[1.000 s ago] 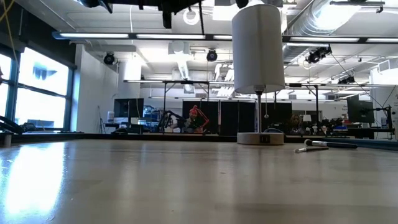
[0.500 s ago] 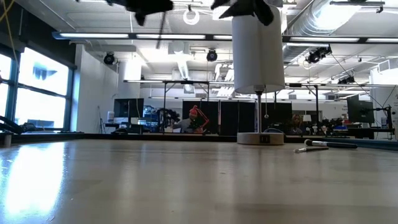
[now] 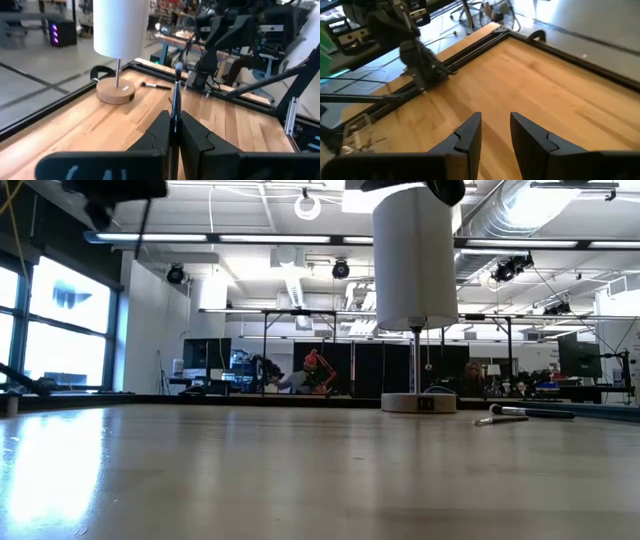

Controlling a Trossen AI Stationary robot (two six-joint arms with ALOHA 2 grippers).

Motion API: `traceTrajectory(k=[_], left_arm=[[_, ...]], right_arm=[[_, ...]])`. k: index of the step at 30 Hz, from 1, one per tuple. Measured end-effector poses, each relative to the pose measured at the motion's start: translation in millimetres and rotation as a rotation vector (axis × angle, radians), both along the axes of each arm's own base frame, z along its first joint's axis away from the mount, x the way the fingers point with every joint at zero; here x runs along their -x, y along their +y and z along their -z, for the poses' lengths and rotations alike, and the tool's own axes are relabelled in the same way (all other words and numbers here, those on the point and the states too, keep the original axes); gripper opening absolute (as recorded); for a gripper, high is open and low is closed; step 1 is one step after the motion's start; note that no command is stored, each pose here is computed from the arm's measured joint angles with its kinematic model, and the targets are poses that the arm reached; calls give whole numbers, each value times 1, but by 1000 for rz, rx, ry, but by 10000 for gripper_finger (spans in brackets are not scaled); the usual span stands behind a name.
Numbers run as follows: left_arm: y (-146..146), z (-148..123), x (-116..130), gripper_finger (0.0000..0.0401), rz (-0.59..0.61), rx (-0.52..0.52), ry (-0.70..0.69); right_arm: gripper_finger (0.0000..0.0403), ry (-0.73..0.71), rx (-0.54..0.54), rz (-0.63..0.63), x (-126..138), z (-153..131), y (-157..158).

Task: Put items in baskets/containers
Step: Put the eyeshadow brush into the transparent organizer

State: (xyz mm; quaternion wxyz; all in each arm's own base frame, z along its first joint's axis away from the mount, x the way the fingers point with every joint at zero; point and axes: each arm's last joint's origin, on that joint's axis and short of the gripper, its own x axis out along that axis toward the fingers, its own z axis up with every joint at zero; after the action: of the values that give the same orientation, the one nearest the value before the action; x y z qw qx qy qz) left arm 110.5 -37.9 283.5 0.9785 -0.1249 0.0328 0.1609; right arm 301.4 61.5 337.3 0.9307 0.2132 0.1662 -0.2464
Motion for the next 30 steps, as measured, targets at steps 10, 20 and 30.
traceTrajectory(k=[10, 20, 30], left_arm=[[-86, 12, 37, 13, -9, -100, -76], [-139, 32, 44, 13, 208, -97, -62], [-163, 51, 74, 13, 365, -66, -65]], right_arm=[[97, -42, -37, -65, 5, -2, 26], [96, -58, -42, -89, 5, -4, 31], [97, -53, -54, -112, 5, -4, 31]])
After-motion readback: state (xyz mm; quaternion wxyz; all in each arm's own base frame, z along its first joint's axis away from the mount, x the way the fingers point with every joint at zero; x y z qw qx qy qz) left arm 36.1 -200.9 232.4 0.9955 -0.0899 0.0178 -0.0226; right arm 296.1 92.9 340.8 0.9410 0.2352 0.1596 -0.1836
